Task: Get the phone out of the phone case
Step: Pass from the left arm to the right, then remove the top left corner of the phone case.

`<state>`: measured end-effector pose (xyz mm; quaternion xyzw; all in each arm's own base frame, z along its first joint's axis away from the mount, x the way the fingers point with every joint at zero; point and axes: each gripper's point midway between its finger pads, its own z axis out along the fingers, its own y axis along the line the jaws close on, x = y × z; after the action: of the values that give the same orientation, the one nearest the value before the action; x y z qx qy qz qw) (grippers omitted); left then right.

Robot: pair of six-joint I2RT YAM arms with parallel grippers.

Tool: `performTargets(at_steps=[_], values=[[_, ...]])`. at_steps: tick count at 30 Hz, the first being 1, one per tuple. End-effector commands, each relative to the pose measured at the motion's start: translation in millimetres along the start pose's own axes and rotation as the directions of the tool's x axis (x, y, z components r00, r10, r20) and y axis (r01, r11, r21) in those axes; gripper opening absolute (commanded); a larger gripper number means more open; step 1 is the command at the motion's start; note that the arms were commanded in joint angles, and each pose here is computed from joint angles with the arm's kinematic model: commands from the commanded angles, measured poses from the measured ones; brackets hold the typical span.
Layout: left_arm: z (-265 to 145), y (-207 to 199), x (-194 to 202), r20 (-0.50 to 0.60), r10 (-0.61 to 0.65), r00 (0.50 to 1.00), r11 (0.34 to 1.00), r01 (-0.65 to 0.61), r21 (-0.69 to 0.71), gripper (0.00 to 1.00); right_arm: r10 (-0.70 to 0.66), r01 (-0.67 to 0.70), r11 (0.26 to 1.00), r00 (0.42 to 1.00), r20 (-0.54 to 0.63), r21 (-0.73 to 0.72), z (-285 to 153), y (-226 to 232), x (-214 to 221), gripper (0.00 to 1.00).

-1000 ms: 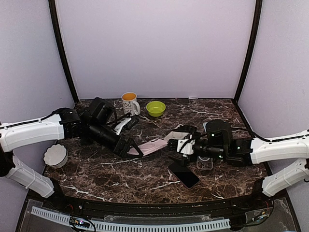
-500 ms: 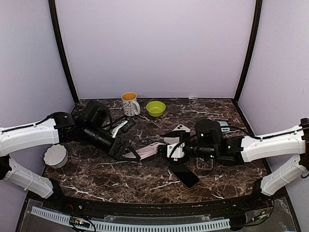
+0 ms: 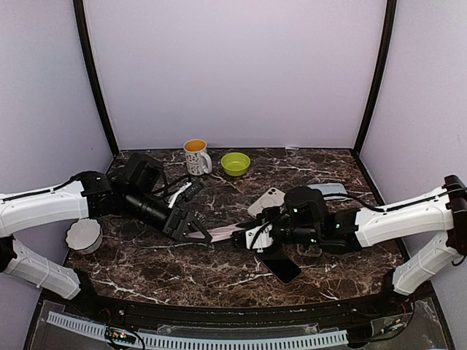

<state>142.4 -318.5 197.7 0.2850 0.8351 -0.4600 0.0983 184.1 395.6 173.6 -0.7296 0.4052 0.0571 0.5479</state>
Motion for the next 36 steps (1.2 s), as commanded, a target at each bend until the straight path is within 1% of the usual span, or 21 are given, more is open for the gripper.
performTargets(at_steps=[1, 2, 3, 6, 8, 11, 12, 13, 16, 17, 20, 21, 22, 23, 24, 25, 26, 27, 28, 31, 36], values=[[-9, -20, -10, 0.054, 0.072, 0.996, 0.995, -0.076, 0.069, 0.45, 0.023, -0.027, 0.998, 0.998, 0.057, 0.056, -1, -17, -20, 0.04], [-9, -20, -10, 0.055, 0.073, 0.996, 0.995, -0.077, 0.068, 0.46, 0.027, -0.03, 0.998, 0.998, 0.056, 0.048, -1, -15, -20, 0.01], [-10, -21, -10, 0.058, 0.075, 0.996, 0.995, -0.079, 0.067, 0.49, 0.031, -0.033, 0.999, 0.998, 0.054, 0.035, -1, -13, -20, 0.0], [-12, -18, -11, 0.068, 0.081, 0.994, 0.996, -0.084, 0.042, 0.68, 0.047, -0.048, 0.999, 0.997, 0.057, 0.019, -4, -10, -23, 0.0], [-15, -15, -13, 0.076, 0.089, 0.993, 0.996, -0.09, 0.004, 0.77, 0.065, -0.066, 0.998, 0.996, 0.067, 0.021, -7, -11, -25, 0.0], [-25, -9, -12, 0.083, 0.137, 0.987, 0.989, -0.131, -0.074, 0.85, 0.104, -0.105, 0.995, 0.992, 0.076, 0.004, -12, -11, -29, 0.0], [-33, -7, -18, 0.112, 0.162, 0.98, 0.982, -0.148, -0.119, 0.88, 0.121, -0.121, 0.993, 0.989, 0.082, 0.003, -14, -12, -31, 0.0], [-37, -7, -18, 0.112, 0.19, 0.975, 0.974, -0.173, -0.146, 0.9, 0.138, -0.138, 0.99, 0.987, 0.087, -0.004, -16, -11, -32, 0.0], [-60, -3, -25, 0.166, 0.294, 0.941, 0.933, -0.245, -0.263, 0.96, 0.19, -0.192, 0.981, 0.975, 0.115, 0.009, -24, -15, -37, 0.0], [-65, -1, -25, 0.175, 0.313, 0.933, 0.923, -0.256, -0.287, 0.97, 0.204, -0.207, 0.978, 0.971, 0.128, 0.011, -27, -17, -39, 0.0], [-92, -1, -30, 0.235, 0.431, 0.871, 0.86, -0.319, -0.398, 0.99, 0.257, -0.268, 0.962, 0.952, 0.164, 0.049, -35, -27, -45, 0.0], [-97, 4, -30, 0.239, 0.449, 0.861, 0.842, -0.318, -0.436, 0.99, 0.284, -0.299, 0.951, 0.944, 0.171, 0.073, -37, -34, -45, 0.0], [-106, -1, -31, 0.258, 0.495, 0.83, 0.82, -0.348, -0.453, 0.99, 0.321, -0.342, 0.934, 0.931, 0.173, 0.108, -38, -43, -44, 0.0], [-109, 2, -30, 0.258, 0.511, 0.82, 0.806, -0.353, -0.476, 0.99, 0.356, -0.38, 0.913, 0.92, 0.166, 0.146, -39, -51, -40, 0.0], [-117, -3, -30, 0.275, 0.55, 0.789, 0.786, -0.377, -0.489, 0.99, 0.38, -0.405, 0.899, 0.911, 0.161, 0.168, -39, -57, -39, 0.0], [-119, -1, -29, 0.273, 0.563, 0.78, 0.775, -0.383, -0.502, 0.99, 0.393, -0.417, 0.892, 0.906, 0.159, 0.174, -40, -59, -39, 0.0], [-125, -6, -30, 0.283, 0.596, 0.752, 0.757, -0.407, -0.512, 0.99, 0.397, -0.422, 0.889, 0.904, 0.162, 0.178, -40, -61, -39, 0.0], [-126, -7, -28, 0.283, 0.604, 0.745, 0.751, -0.414, -0.514, 0.99, 0.401, -0.429, 0.883, 0.9, 0.17, 0.191, -41, -64, -39, 0.0], [-130, -11, -28, 0.284, 0.636, 0.718, 0.73, -0.439, -0.523, 0.99, 0.414, -0.446, 0.871, 0.892, 0.18, 0.206, -42, -70, -40, 0.0], [-135, -12, -27, 0.28, 0.67, 0.688, 0.701, -0.462, -0.543, 0.99, 0.449, -0.496, 0.836, 0.864, 0.228, 0.232, -49, -88, -47, 0.0], [-144, -5, -25, 0.25, 0.679, 0.69, 0.671, -0.444, -0.594, 0.99, 0.529, -0.588, 0.767, 0.806, 0.267, 0.256, -56, -122, -47, 0.0]])
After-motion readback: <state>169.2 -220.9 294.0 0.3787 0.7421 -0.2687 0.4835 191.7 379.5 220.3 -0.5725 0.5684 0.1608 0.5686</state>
